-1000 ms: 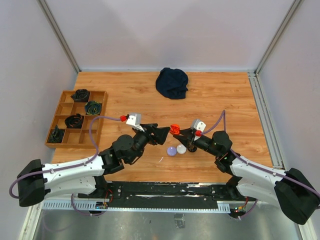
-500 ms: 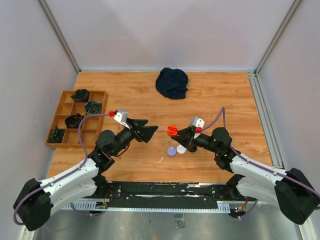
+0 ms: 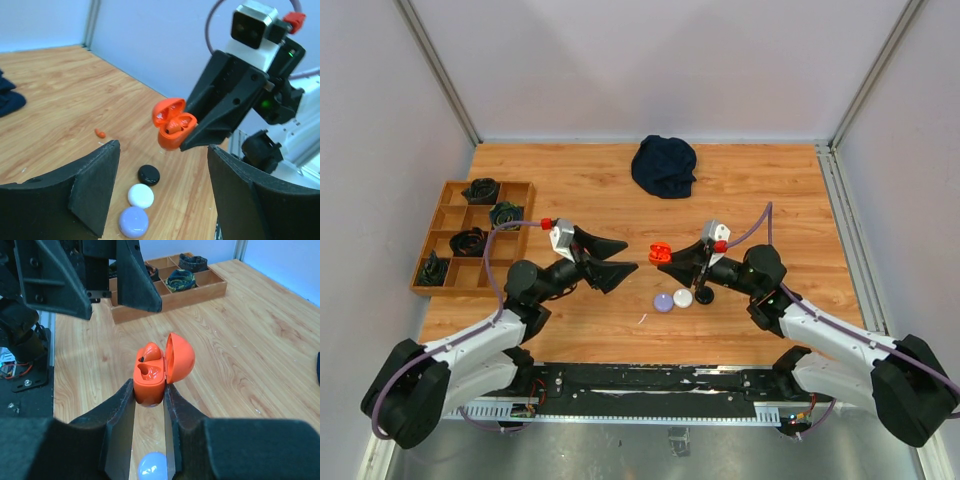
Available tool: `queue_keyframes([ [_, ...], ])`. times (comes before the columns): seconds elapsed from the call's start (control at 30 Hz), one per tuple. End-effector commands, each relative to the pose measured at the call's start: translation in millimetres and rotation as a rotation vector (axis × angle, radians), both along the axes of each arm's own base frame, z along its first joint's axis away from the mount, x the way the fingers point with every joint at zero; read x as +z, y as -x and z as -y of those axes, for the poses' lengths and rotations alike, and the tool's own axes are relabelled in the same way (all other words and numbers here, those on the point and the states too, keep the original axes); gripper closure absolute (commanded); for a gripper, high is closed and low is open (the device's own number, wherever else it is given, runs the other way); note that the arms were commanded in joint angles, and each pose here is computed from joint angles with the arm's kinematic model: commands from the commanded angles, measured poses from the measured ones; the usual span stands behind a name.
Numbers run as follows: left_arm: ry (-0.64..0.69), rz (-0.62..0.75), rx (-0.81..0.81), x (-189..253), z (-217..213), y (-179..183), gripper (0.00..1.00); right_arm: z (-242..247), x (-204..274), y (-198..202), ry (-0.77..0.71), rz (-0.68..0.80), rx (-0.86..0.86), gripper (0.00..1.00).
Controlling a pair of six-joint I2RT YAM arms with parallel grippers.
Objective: Insert the wireless bluetooth earbuds into the charging case
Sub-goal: Adjust the charging case at the center of the board.
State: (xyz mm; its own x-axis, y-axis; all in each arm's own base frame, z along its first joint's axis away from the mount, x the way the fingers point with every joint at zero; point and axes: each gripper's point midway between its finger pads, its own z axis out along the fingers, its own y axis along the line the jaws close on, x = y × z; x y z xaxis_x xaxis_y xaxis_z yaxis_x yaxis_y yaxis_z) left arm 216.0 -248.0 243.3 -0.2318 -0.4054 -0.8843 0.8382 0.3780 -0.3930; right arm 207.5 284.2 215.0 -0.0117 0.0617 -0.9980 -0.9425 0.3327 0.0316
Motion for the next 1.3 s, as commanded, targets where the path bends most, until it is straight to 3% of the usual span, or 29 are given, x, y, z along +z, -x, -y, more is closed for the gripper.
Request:
queue_keyframes([
  [0.0, 0.041, 0.161, -0.135, 22, 8, 23, 0.26, -2, 32, -1, -0.061, 0.037, 0.021, 0.89],
  [0.23, 0.048, 0.221, -0.194, 23, 9, 36, 0.42, -4, 49, 7, -0.106, 0.069, 0.061, 0.88],
  [0.47, 0.045, 0.228, -0.215, 19, 11, 38, 0.51, -8, 59, 15, -0.16, 0.096, 0.116, 0.88],
  [1.27, 0.075, 0.254, -0.312, 25, 23, 52, 0.54, -33, 68, 46, -0.175, 0.14, 0.32, 0.88],
])
